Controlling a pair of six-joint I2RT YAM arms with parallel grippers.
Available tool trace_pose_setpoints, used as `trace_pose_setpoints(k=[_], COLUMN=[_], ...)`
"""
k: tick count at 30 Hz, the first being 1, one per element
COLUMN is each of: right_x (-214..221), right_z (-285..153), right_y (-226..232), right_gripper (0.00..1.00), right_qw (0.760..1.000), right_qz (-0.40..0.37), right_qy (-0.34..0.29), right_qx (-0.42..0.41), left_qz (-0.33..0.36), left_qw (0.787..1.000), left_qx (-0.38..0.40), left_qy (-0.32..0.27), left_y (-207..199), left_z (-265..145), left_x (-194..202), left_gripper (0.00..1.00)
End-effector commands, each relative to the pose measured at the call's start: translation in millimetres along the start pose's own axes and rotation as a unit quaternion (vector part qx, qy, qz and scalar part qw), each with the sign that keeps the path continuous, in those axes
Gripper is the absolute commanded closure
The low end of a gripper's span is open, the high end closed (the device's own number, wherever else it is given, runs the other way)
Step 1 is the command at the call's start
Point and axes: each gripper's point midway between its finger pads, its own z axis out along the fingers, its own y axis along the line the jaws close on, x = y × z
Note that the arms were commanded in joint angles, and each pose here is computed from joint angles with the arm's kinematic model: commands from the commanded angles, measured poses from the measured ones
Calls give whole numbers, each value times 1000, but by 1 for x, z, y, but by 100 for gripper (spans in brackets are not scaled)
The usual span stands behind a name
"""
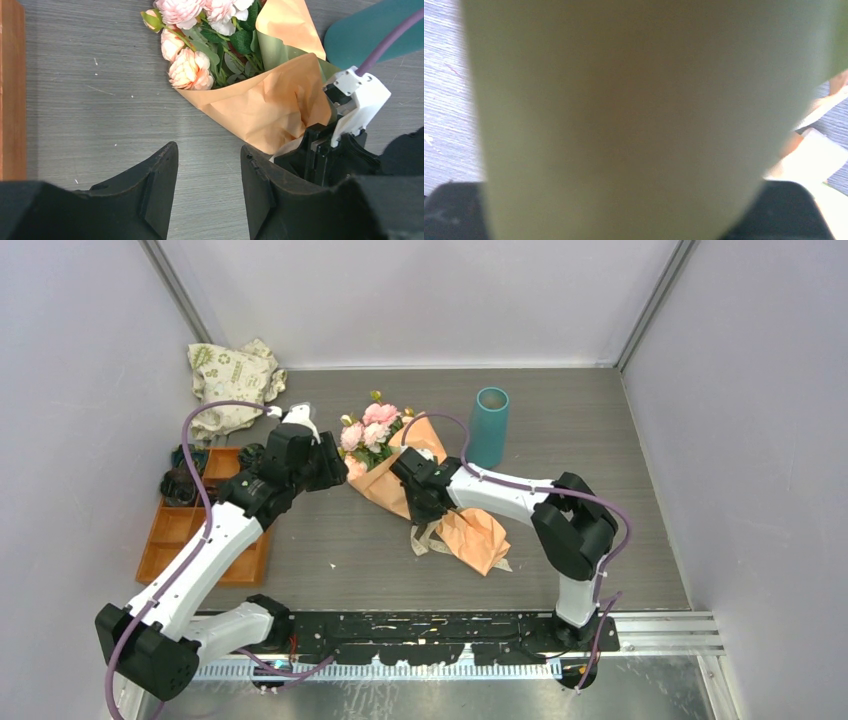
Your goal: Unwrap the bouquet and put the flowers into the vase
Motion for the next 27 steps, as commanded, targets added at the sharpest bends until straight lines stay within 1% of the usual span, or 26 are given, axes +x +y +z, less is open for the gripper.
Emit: trace_pose_setpoints(k=[1,3,5,6,8,11,12,15,19,24,27], right_x=[-23,-30,-38,-41,-50,-65,-70,-82,-91,-91,-87], right_z=[0,-4,-12,-17,-30,-55,-65,-91,-115,-116,-104], right_y=[10,11,11,11,11,13,16,20,20,24,32], right_gripper=[80,88,98,99,99,99,99,99,99,99,99], right_qw=[999,999,999,998,997,994,993,989,986,986,988], right_qz=[6,4,4,4,5,8,10,11,9,6,6], right_qy=[-32,-39,-53,-60,-77,-105,-117,-142,-162,-158,-139], right_qx=[-6,-3,1,0,0,-10,-17,-33,-39,-50,-59], left_qz=[0,3,4,4,4,-4,-7,-18,-27,-26,-25], left_qw=[1000,1000,1000,1000,999,996,994,989,985,984,989], left_qx=[7,8,15,22,50,89,113,143,165,169,140], left_qy=[-14,-14,-14,-15,-9,1,14,27,34,45,38], left_y=[-2,-2,-4,-6,-15,-30,-39,-51,-64,-70,-60], left_z=[-2,-3,-4,-4,-2,7,10,23,36,48,52], left_x=[-7,-7,-6,-6,-2,6,12,22,27,32,29], left_gripper=[51,52,56,58,67,75,76,78,79,81,82])
